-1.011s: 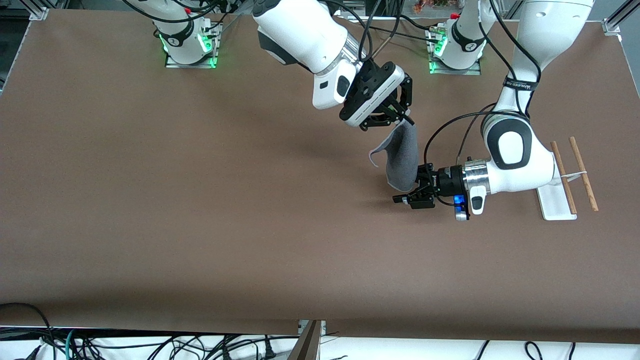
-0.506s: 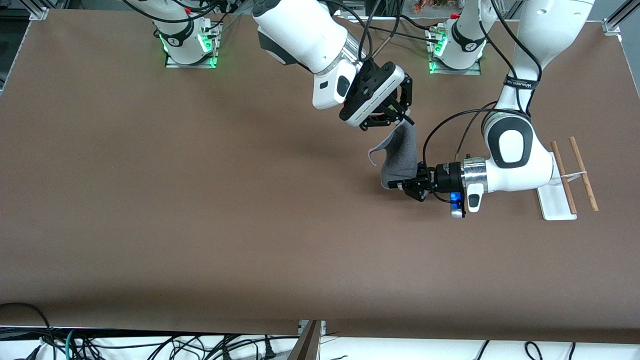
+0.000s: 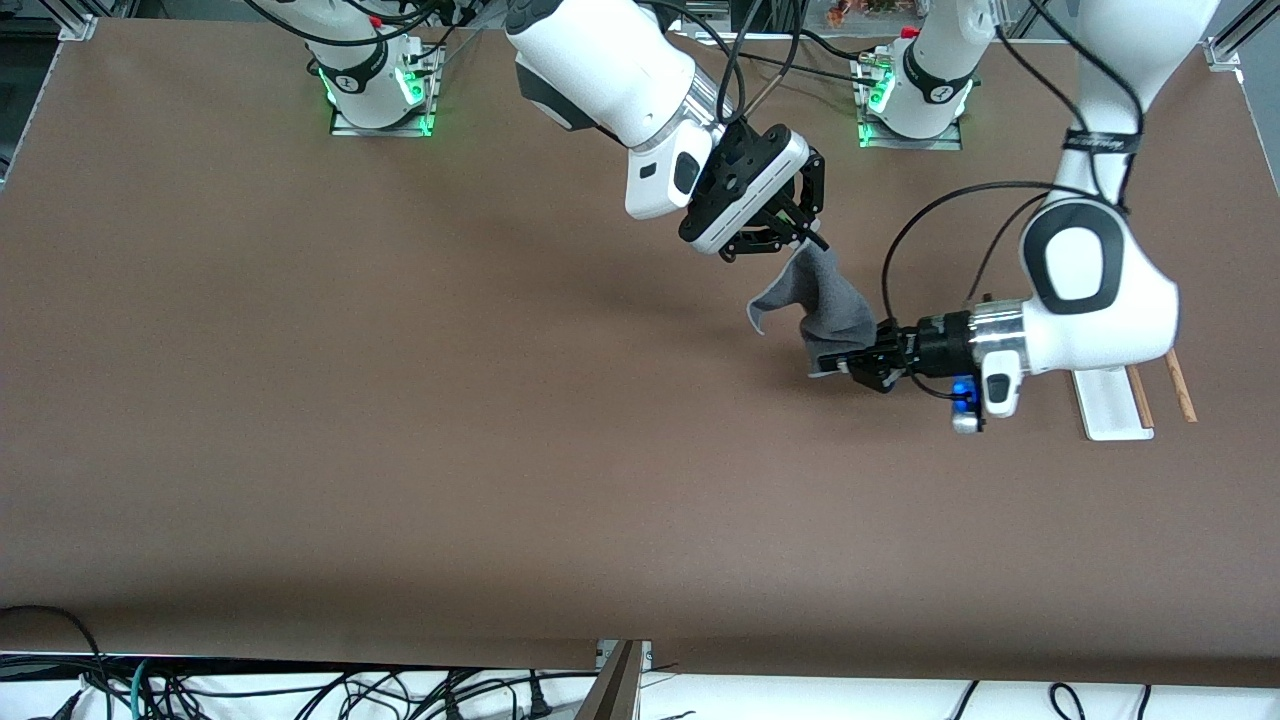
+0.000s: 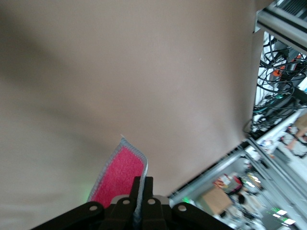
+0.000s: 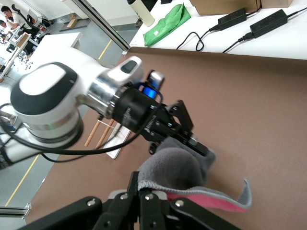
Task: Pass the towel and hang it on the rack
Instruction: 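Close the left gripper on the hanging towel edge, then open the right gripper while the left gripper pulls the towel away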
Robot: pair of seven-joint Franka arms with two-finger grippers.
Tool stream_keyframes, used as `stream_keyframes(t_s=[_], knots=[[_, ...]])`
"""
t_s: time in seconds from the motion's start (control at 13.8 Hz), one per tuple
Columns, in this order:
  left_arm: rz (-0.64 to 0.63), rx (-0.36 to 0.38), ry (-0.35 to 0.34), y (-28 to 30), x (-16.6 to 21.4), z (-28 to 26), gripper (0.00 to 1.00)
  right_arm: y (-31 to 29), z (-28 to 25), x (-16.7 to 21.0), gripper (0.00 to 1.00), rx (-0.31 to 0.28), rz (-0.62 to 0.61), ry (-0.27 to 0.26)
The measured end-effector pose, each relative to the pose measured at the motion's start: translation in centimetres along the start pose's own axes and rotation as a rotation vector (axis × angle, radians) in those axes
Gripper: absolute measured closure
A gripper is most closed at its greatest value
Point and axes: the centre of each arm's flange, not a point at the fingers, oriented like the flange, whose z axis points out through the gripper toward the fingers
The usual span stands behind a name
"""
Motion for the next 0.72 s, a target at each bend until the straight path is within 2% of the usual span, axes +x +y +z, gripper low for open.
stream_keyframes(t_s=[0.14, 0.43, 0.58, 0.65, 0.72], knots=[[0.047, 0.015, 0.043, 0.7, -1.3, -2.6, 0.98, 0.0, 0.1, 0.0, 0.72, 0.000, 0.001, -0.001], [0.070, 0.020, 0.053, 1.1, -2.2, -3.6, 0.98, 0.0, 0.1, 0.0, 0.30, 0.000, 0.002, -0.001], [0.104, 0.077, 0.086, 0.9, -2.4, -3.9, 0.98, 0.0, 0.1, 0.0, 0.06, 0.000, 0.002, -0.001], [0.130, 0.114, 0.113, 1.0, -2.7, -4.4, 0.98, 0.1, 0.1, 0.0, 0.00, 0.000, 0.002, -0.001], [0.162, 0.151, 0.143, 1.1, -3.3, -5.2, 0.98, 0.1, 0.0, 0.0, 0.00, -0.001, 0.003, -0.001]])
